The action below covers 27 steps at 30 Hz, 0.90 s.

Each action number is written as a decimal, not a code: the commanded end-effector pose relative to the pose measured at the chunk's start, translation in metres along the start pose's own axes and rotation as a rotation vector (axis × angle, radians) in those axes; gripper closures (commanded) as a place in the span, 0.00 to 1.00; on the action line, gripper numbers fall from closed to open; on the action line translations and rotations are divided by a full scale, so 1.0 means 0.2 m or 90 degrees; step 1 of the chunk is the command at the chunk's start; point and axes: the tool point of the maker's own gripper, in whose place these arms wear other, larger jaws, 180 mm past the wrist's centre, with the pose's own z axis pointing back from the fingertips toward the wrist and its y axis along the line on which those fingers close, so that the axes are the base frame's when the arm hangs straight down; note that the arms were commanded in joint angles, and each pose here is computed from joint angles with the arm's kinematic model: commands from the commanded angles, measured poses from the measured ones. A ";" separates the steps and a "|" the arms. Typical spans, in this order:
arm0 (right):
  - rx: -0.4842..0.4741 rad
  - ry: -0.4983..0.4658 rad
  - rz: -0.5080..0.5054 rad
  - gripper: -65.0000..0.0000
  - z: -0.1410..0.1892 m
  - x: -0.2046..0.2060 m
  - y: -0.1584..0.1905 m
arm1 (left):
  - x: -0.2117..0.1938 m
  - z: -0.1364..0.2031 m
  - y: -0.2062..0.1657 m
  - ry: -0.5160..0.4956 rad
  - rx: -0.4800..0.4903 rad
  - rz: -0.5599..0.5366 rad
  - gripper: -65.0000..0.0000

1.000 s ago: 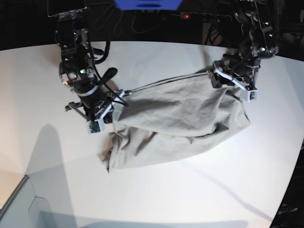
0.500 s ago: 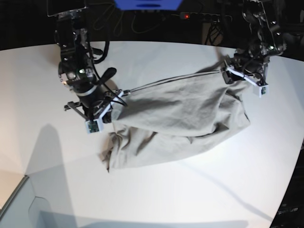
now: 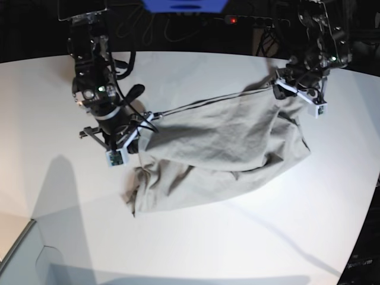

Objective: Layout the t-shirt on the table in an organized manner, then fold the t-shirt properly
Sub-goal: 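Hold the shirt with both grippers and stretch it between them, then lift the shirt high with both grippers and shake it out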

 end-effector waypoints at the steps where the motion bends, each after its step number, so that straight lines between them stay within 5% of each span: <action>1: 0.005 -0.035 0.004 1.00 0.00 0.08 0.00 | 0.09 0.02 -0.03 -0.037 -0.012 -0.015 0.75; 8: 0.005 -0.035 0.004 1.00 0.00 0.08 0.00 | 0.14 0.05 -0.05 -0.053 -0.013 -0.024 1.00; 19: 0.001 -0.035 0.011 1.00 0.00 0.09 -0.02 | 0.16 0.06 -0.07 -0.066 -0.027 -0.016 1.00; 27: -0.012 -0.080 0.038 1.00 0.04 0.23 -0.08 | 0.60 0.20 -0.30 -0.219 -0.109 -0.026 1.00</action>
